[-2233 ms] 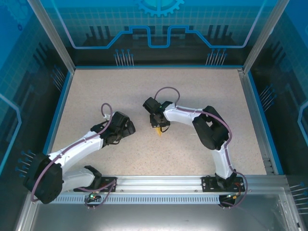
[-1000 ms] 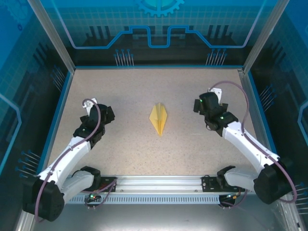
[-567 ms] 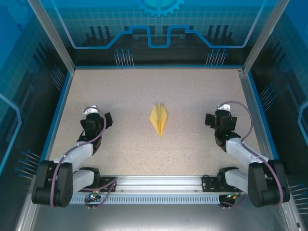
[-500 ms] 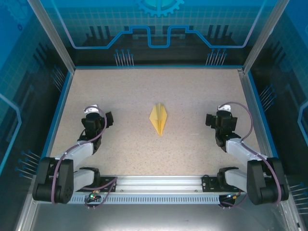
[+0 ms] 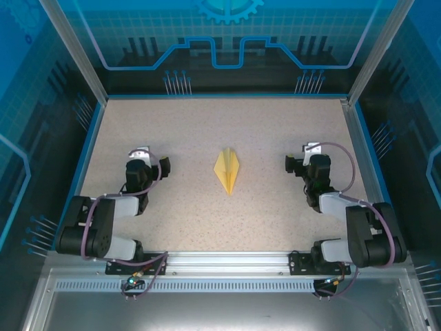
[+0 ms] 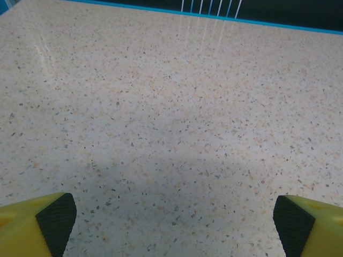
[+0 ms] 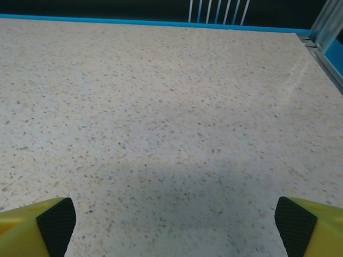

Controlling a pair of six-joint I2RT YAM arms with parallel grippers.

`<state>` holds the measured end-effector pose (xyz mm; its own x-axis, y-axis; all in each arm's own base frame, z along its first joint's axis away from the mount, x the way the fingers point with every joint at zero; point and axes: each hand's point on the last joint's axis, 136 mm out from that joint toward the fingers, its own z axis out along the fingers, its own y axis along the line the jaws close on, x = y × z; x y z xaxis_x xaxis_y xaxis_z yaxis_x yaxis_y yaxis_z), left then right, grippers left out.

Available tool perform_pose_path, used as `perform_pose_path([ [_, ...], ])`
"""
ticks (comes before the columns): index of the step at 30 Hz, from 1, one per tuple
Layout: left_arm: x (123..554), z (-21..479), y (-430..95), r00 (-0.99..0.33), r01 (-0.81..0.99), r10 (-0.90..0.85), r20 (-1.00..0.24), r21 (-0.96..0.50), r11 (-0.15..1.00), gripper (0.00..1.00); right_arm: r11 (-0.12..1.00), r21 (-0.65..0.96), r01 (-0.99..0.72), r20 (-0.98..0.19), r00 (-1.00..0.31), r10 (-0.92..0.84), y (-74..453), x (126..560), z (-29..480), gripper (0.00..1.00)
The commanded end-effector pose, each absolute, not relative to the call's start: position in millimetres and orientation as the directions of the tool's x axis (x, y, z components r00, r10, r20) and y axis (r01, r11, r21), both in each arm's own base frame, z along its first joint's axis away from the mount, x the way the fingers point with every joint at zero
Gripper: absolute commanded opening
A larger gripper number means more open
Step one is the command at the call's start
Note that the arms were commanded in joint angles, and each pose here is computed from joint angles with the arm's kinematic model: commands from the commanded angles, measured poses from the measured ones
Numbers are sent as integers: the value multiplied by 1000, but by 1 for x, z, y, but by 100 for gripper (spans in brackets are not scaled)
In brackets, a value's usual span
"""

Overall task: Fold a paper plane with a square sheet of paper (pick it up from the middle)
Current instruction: Reset both arms

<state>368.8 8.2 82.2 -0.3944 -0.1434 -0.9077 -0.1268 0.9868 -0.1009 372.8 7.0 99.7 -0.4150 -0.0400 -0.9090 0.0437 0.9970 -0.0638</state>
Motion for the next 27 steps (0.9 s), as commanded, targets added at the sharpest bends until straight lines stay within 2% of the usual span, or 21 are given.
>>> perform_pose_path([
  [1,387,102,8,-331,-96,-122,-936,-96,991,99,998,-65,14,-936,-349,-56,10,388,109,99],
  [18,395,92,9,-362,-108,-115,-925,-81,991,98,997,-71,13,-926,-372,-61,10,394,95,100],
  [22,397,91,-5,-382,-22,-85,-920,-83,996,99,997,-70,12,-926,-372,-61,11,394,95,99],
  [27,397,90,-6,-386,-21,-85,-919,-83,996,99,997,-70,12,-926,-373,-61,11,394,95,100],
])
